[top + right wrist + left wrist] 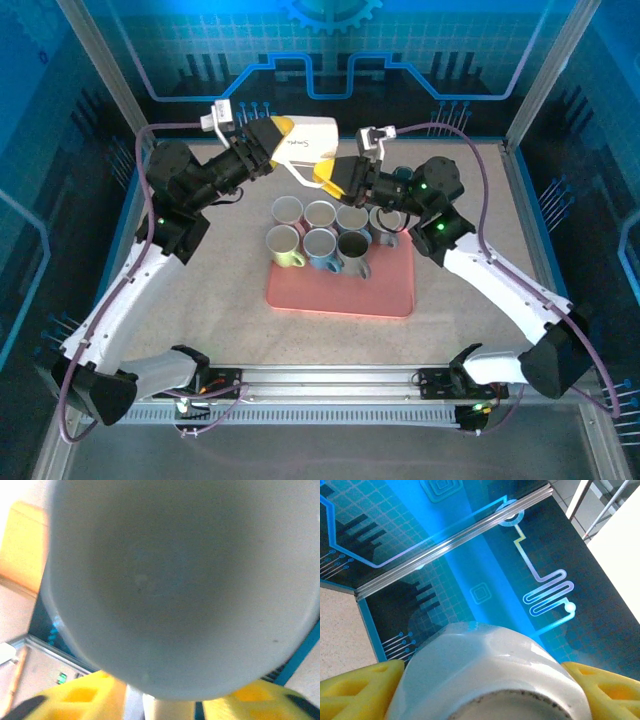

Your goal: Turn the mug right side up

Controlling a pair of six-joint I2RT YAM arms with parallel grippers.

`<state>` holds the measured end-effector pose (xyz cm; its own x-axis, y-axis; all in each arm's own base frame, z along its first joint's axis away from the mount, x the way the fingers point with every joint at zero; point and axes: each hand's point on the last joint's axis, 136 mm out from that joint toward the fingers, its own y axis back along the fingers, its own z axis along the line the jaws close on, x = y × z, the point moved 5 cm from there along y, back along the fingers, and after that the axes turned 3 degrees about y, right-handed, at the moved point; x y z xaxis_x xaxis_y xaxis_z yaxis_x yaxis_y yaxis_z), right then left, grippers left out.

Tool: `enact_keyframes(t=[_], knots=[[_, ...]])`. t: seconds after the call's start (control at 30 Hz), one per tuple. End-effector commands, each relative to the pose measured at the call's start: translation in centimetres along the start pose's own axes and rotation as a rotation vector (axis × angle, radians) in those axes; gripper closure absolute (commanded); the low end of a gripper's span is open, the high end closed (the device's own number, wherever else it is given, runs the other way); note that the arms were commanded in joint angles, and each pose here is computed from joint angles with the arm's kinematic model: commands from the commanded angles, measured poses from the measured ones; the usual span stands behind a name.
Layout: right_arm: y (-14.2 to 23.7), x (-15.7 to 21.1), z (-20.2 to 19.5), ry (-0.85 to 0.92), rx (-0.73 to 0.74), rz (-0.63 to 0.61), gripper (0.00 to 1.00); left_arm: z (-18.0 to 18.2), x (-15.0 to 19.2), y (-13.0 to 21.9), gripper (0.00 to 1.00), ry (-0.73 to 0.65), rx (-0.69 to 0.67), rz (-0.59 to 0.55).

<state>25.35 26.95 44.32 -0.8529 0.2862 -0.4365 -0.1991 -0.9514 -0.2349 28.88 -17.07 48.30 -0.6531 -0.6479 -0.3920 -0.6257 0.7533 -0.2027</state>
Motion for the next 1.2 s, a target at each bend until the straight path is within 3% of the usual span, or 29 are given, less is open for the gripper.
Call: enact_keyframes(t=[0.0,0.07,0.17,0.27,0.4,0.63,0.73,0.87,1.17], knots=[[-0.7,-0.8,2.9,0.037,-0.104,-0.021,0.72,-3.7,0.7,1.0,0.59,-0.050,0.137,0.010],[-0.6,-0.7,2.9,0.046,-0.083,-0.019,0.86,-3.5,1.1,0.9,0.57,-0.056,0.131,0.027],[0.5,-0.6,2.8,0.084,-0.015,-0.027,1.00,-2.9,1.8,1.2,0.39,-0.054,0.094,0.046],[2.5,-0.2,2.9,0.135,0.076,-0.047,1.00,-1.9,2.4,2.0,0.02,-0.046,0.043,0.053],[6.3,1.7,1.5,0.220,0.325,-0.020,1.00,0.9,3.1,4.0,0.01,-0.010,-0.156,0.031],[16.7,6.7,-2.4,0.461,1.134,0.204,1.00,4.2,4.9,8.2,0.01,-0.052,-0.384,0.034],[20.5,7.6,-3.5,0.501,1.363,0.247,1.00,5.1,5.6,9.0,0.01,-0.071,-0.429,0.060],[23.0,8.7,-5.2,0.485,1.509,0.292,1.00,5.7,5.7,9.4,0.01,-0.106,-0.470,0.066],[23.0,10.3,-11.0,0.471,1.561,0.403,1.00,6.4,5.8,9.4,0.01,-0.123,-0.491,0.076]])
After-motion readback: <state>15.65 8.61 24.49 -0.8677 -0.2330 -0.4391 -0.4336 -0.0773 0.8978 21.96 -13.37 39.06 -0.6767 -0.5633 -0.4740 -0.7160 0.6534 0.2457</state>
